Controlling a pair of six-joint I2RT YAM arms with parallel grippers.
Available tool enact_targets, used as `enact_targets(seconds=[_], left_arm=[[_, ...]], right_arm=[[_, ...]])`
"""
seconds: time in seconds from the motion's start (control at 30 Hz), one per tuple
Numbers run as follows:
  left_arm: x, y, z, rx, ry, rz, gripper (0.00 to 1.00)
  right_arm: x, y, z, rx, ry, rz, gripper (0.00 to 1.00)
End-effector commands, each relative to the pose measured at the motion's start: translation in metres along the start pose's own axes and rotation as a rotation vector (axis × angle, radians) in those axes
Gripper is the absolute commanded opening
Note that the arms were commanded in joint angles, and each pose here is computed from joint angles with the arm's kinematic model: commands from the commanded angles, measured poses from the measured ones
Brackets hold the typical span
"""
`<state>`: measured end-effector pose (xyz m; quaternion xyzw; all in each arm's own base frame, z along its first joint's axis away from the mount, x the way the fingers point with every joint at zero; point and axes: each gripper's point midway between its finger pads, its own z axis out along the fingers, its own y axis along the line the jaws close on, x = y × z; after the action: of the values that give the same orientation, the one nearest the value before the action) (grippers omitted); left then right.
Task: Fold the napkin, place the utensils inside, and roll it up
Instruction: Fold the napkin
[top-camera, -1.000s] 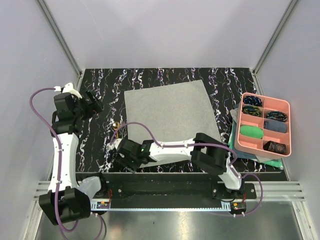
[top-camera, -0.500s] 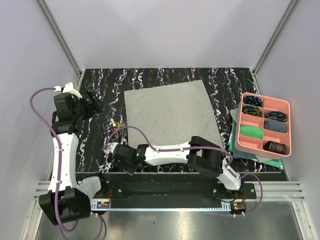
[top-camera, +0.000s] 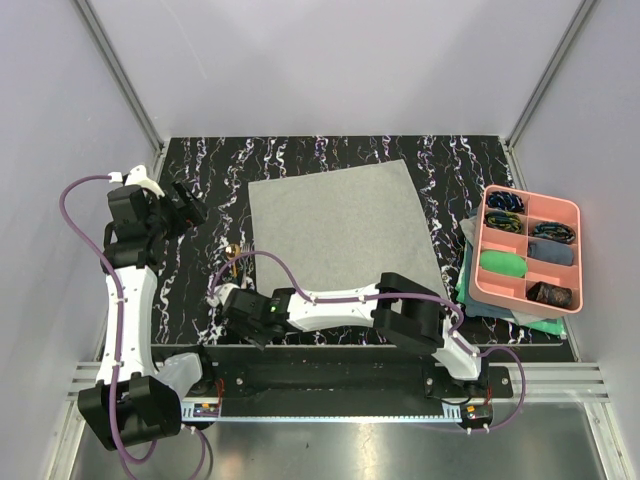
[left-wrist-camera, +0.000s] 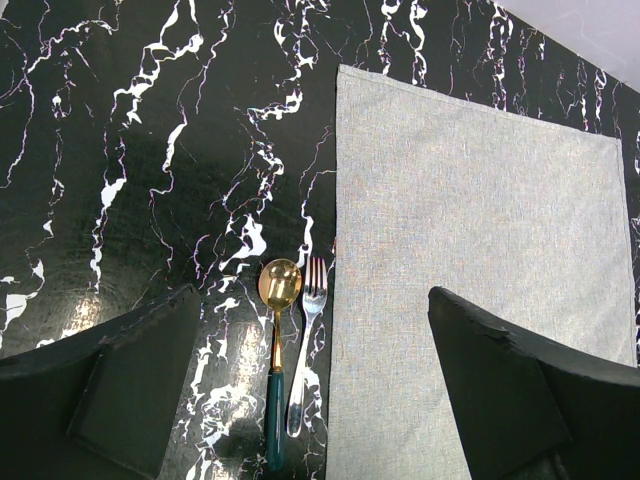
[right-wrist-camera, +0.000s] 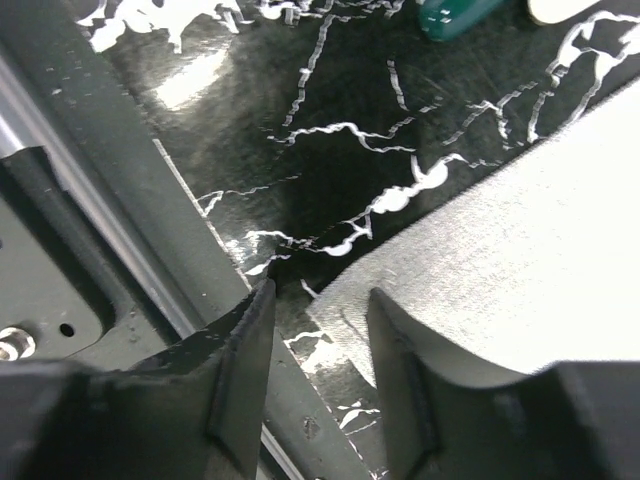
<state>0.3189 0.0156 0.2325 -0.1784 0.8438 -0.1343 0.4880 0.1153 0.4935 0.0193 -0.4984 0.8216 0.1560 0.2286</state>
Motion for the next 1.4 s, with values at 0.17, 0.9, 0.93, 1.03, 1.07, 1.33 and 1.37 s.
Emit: enact_targets(seconds=[0.17, 0.9, 0.93, 1.03, 1.07, 1.33, 1.37], left_arm=[[-0.014, -0.008, -0.004, 0.036, -0.064, 0.016, 0.99], [-0.016, -0.005, -0.004, 0.019, -0.072, 0.018, 0.99], [-0.016, -0.004, -0.004, 0.016, -0.072, 0.016, 0.99], [-0.016, -0.004, -0.004, 0.015, -0.073, 0.016, 0.99], [-0.016, -0.004, -0.004, 0.016, -0.072, 0.017, 0.99], [-0.014, -0.002, -0.002, 0.015, -0.063, 0.012, 0.99], [-0.014, -0.002, -0.002, 0.013, -0.061, 0.012, 0.99]], right_arm=[[0.056, -0.011, 0.018, 0.094, 0.167, 0.023, 0.32], [-0.011, -0.072, -0.029, 0.200, -0.051, 0.095, 0.00], [-0.006, -0.082, -0.031, 0.210, -0.048, 0.107, 0.00], [-0.010, -0.124, -0.044, 0.249, -0.088, 0.164, 0.00], [-0.011, -0.136, -0.045, 0.262, -0.096, 0.174, 0.00], [-0.002, -0.217, -0.054, 0.330, -0.106, 0.247, 0.00], [-0.004, -0.220, -0.055, 0.311, -0.112, 0.256, 0.00]])
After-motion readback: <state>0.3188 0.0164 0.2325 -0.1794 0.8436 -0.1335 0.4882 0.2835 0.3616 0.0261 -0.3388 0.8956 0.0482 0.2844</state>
